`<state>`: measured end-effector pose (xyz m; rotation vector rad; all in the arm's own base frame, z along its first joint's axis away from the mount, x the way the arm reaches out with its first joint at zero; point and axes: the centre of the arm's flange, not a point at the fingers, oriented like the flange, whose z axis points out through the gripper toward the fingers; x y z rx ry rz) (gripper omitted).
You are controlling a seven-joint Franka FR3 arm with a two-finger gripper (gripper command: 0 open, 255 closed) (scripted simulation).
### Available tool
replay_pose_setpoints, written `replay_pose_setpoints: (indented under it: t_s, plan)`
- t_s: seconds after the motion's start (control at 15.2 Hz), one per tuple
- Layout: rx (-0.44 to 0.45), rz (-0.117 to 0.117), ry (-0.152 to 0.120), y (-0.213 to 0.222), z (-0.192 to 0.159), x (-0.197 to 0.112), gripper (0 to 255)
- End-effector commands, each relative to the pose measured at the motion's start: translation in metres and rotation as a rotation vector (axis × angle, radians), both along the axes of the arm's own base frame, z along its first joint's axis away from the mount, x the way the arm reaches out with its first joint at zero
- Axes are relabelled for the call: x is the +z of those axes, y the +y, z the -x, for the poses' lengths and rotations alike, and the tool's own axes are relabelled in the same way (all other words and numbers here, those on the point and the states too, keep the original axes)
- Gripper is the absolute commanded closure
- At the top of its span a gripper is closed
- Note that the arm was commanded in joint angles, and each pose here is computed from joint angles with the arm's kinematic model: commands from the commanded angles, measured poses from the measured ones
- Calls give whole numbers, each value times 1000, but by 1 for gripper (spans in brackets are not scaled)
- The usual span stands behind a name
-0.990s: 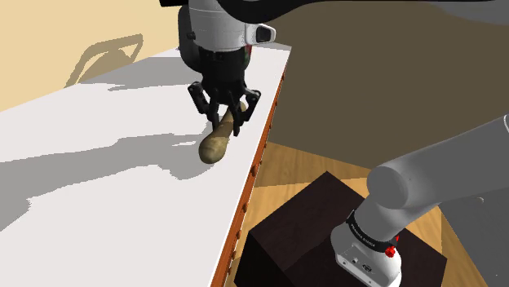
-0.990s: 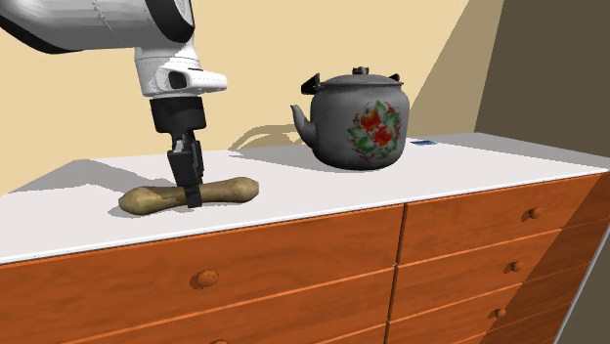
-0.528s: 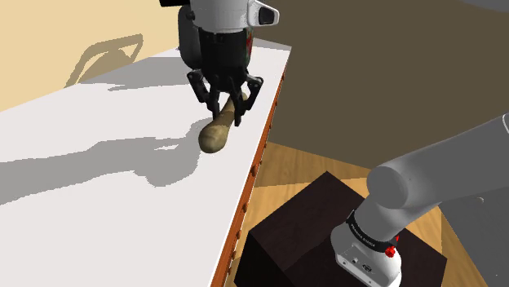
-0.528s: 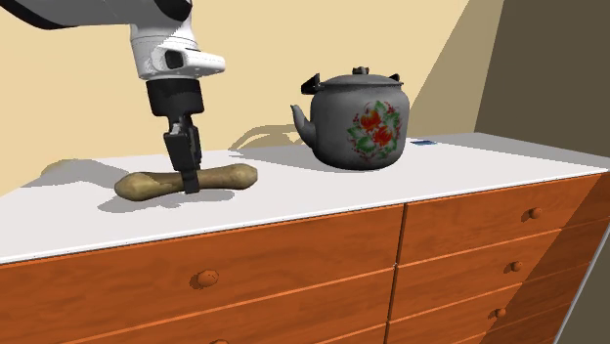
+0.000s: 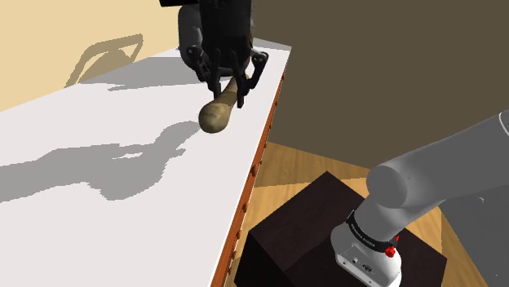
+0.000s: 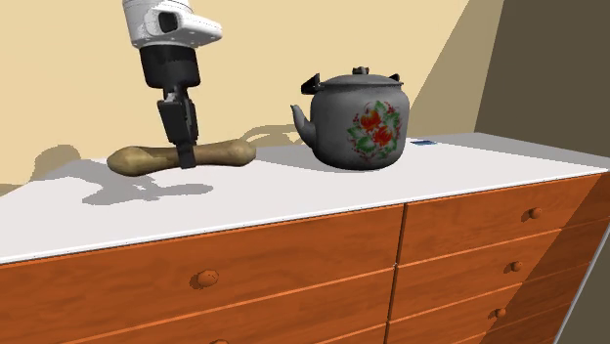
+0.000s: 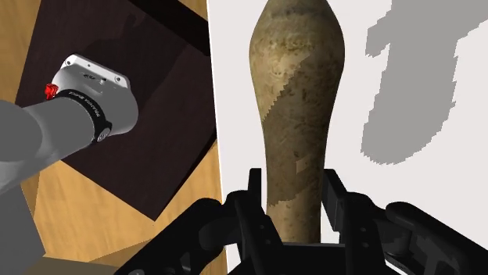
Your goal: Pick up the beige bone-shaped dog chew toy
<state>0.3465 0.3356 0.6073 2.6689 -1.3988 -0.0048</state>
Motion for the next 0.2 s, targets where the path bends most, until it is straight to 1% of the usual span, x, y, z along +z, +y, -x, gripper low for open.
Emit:
replay_pose_setpoints:
  t_s: [0.0,0.13]
  plan:
    - [0,0,0,0,0,10,255]
    - [0,0,0,0,0,11,255]
